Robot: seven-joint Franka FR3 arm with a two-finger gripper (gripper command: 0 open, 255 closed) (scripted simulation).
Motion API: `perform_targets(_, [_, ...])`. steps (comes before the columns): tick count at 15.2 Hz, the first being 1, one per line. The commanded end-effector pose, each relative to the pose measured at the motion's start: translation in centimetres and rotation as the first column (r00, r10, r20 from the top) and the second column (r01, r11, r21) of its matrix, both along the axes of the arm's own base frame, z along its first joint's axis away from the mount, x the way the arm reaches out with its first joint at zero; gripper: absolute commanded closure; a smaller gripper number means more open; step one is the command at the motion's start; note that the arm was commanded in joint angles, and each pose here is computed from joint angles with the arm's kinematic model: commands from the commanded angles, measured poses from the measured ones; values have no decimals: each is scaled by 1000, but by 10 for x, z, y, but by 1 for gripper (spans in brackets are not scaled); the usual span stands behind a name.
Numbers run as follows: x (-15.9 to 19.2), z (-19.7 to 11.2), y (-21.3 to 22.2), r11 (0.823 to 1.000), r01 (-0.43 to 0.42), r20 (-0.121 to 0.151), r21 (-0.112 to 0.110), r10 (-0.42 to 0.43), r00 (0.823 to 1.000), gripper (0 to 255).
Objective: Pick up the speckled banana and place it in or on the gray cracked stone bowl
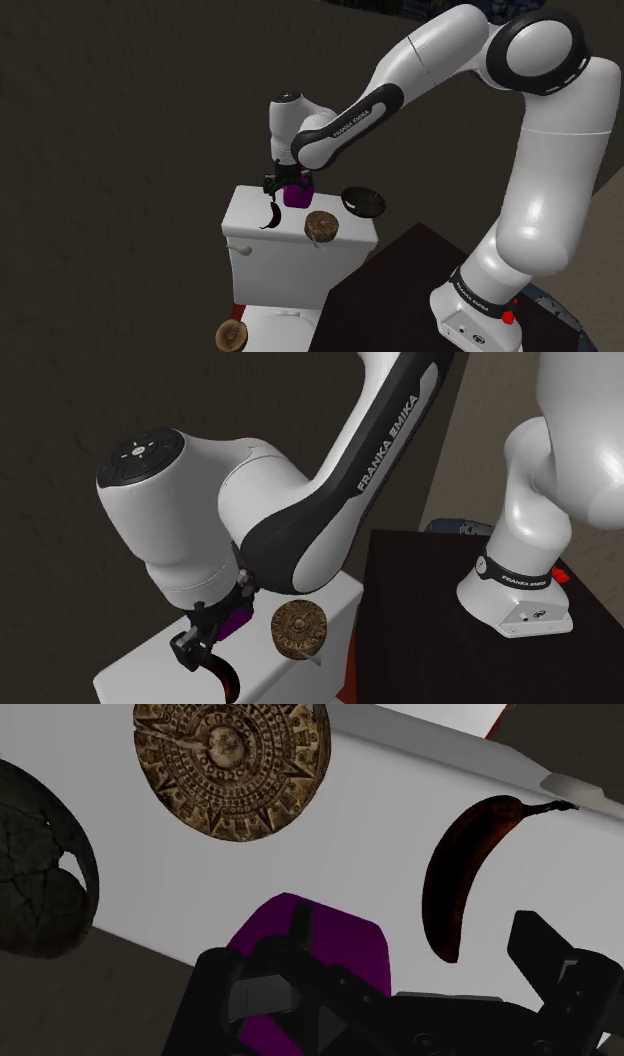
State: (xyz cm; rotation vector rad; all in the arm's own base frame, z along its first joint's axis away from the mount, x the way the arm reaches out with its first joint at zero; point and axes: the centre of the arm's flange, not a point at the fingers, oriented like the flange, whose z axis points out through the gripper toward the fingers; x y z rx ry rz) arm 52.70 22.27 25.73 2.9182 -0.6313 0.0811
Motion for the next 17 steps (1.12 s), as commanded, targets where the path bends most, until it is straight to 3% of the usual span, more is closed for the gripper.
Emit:
perform_targets(1, [12,-23,14,1000,15,-1,-4,-15,1000,0])
perform_targets(4, [28,-47,26,999,32,-2,-8,-32,999,0])
perform_targets(11, [28,-86,20,999,32,-2,-8,-32,999,0])
perform_targets(17, [28,-86,20,999,32,-2,-8,-32,999,0])
